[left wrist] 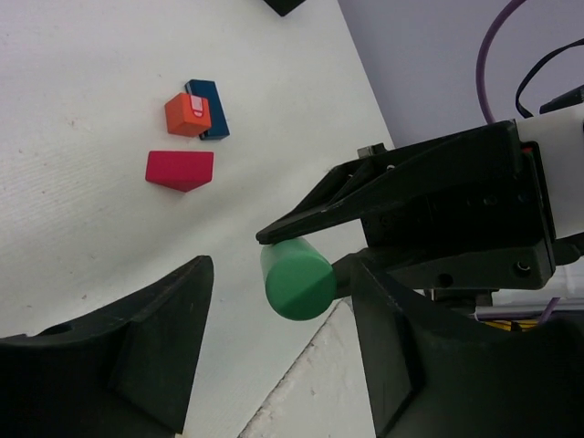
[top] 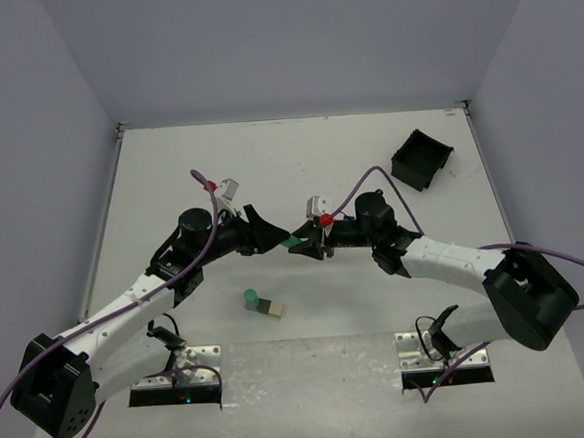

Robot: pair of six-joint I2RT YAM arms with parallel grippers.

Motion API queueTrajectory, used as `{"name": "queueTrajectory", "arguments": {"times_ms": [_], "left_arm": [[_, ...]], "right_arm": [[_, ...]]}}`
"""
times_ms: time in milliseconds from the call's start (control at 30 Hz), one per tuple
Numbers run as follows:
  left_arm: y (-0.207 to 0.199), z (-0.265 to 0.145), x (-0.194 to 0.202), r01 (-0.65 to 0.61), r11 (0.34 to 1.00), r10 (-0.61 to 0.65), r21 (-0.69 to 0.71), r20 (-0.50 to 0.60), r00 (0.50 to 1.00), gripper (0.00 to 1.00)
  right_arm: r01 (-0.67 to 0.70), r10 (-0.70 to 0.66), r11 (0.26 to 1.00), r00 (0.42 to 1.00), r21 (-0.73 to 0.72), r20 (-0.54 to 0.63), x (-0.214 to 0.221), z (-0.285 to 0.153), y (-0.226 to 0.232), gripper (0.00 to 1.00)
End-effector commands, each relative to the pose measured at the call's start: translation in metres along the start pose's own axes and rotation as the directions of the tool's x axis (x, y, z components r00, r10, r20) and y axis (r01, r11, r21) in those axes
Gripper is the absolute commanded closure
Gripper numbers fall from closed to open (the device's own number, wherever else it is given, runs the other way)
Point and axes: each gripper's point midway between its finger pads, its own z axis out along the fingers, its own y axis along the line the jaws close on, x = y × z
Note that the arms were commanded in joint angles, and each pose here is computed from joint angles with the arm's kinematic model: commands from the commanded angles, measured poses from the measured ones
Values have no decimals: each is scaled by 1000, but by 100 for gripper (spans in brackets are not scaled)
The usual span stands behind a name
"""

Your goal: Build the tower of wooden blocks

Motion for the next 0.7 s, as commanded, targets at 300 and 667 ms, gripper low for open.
{"name": "queueTrajectory", "arguments": {"times_ms": [300, 667], "left_arm": [[-14, 2, -3, -24, 998, 24, 58, 16, 1000, 65], [-16, 1, -5, -37, 997, 36, 62, 31, 999, 100]], "right_arm": [[56, -57, 998, 998, 28, 36, -24, 9, -13, 81], [31, -31, 999, 1000, 19, -3, -11, 14, -14, 73]]}}
